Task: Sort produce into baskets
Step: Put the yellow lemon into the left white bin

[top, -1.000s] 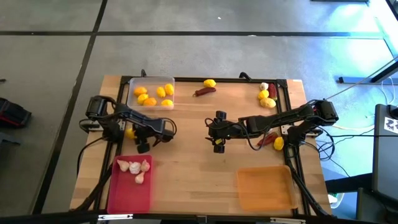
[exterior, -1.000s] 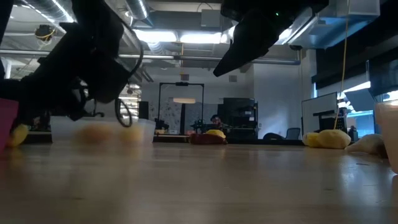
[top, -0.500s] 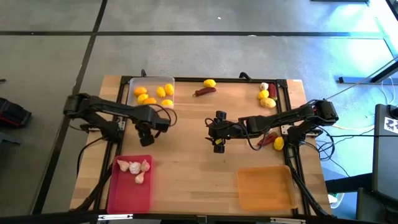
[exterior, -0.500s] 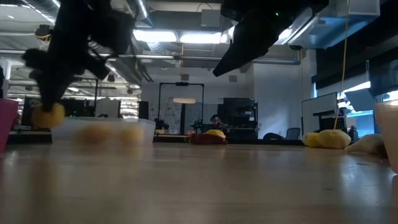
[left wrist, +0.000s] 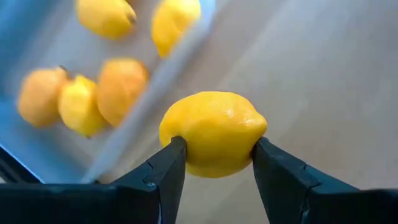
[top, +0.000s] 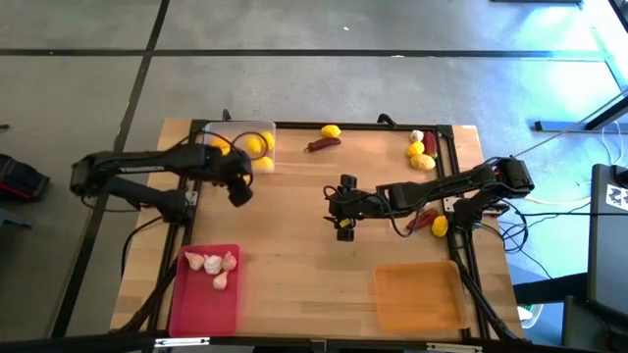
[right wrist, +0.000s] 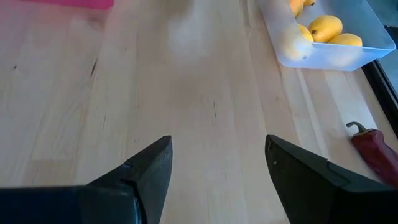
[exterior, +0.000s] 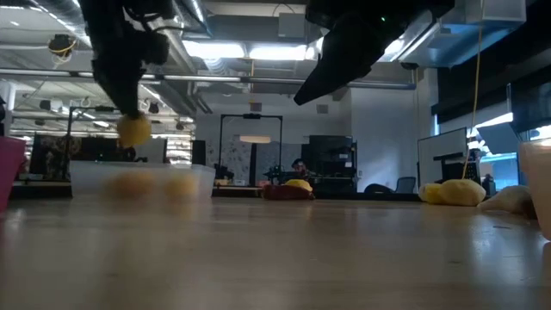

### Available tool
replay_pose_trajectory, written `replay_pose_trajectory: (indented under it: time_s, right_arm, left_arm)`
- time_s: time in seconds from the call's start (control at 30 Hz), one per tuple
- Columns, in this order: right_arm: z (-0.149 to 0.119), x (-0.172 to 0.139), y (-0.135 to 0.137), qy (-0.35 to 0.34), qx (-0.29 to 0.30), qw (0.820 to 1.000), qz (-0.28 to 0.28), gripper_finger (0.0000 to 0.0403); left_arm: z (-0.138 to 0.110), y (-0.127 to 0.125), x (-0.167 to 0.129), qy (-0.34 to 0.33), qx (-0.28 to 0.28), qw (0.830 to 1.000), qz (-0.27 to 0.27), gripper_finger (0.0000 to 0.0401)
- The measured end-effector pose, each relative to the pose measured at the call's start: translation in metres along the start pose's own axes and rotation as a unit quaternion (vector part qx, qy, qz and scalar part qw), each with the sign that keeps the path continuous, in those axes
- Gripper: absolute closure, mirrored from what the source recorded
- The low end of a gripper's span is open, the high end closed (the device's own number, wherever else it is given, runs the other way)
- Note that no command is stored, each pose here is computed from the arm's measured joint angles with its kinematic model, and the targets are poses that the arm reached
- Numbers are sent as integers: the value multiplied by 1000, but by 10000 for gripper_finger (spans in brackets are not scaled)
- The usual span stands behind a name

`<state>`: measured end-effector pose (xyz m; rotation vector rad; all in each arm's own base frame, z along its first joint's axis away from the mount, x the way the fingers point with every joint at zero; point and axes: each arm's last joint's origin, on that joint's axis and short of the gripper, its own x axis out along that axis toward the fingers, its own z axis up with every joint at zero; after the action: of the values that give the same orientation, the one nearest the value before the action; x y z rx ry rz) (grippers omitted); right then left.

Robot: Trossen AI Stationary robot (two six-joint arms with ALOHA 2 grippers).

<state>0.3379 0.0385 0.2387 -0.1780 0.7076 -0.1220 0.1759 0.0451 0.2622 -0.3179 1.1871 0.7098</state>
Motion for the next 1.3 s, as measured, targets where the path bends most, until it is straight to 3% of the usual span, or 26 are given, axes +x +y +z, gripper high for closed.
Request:
replay_pose_trajectory:
  time_s: [0.17,0.37,0.83,1.17,1.3]
  right_arm:
    - [0,0,0,0,0,1000,0,152]
    - [0,0,0,0,0,1000,0,152]
    - [0,0,0,1,0,1000,0,152]
    - [0,0,0,1,-1,1000,0,152]
    - [0,0,0,2,-1,1000,0,152]
  left_arm:
    - [14,8,2,-53,8,999,0,231]
    - [26,24,16,-93,-36,995,10,231]
    - [30,44,73,-46,-51,997,43,231]
    - [38,47,91,-39,-57,996,55,229]
    - [38,47,91,-39,-58,996,56,211]
